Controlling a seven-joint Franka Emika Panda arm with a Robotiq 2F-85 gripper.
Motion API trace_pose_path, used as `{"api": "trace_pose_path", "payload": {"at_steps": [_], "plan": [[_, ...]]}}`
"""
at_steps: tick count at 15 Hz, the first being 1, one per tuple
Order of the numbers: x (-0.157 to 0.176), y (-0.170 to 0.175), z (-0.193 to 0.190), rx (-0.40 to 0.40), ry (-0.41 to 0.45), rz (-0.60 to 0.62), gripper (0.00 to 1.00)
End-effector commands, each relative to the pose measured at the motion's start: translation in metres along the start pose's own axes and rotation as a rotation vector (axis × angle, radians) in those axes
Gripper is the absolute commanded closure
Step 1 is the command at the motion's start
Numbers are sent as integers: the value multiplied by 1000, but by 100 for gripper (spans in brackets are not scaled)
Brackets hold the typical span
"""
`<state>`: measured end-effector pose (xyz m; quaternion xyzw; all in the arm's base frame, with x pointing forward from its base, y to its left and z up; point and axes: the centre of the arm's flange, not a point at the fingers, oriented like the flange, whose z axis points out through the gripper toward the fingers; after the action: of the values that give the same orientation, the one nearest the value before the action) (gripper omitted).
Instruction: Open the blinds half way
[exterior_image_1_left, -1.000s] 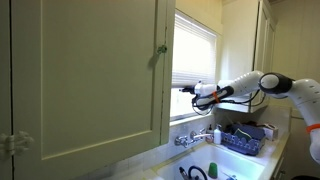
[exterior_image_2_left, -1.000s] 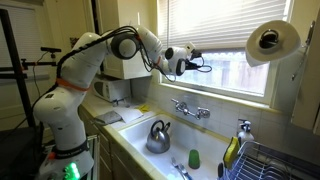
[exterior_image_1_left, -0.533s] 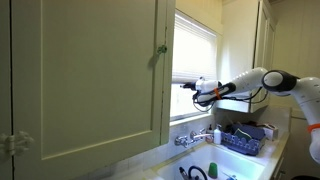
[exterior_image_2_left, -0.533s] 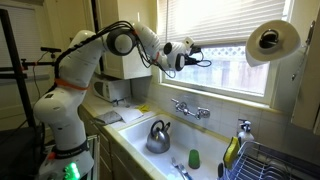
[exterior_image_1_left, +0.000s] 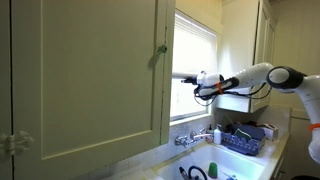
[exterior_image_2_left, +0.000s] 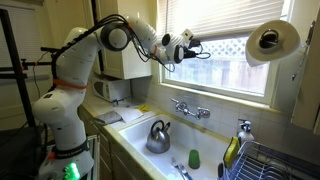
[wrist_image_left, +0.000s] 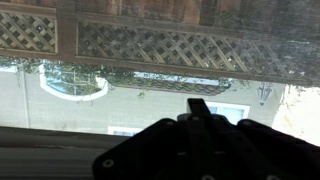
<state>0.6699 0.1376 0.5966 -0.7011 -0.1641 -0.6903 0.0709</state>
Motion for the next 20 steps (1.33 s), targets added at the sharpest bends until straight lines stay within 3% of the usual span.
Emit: {"api": "trace_pose_path", "payload": {"at_steps": [1,11,16,20], "plan": [[49,11,-7,-7,25,9,100],[116,16,5,-15,22,-21,100],[128,16,13,-14,-36,-36,100],[114,12,15,6,-143,-26,100]]}}
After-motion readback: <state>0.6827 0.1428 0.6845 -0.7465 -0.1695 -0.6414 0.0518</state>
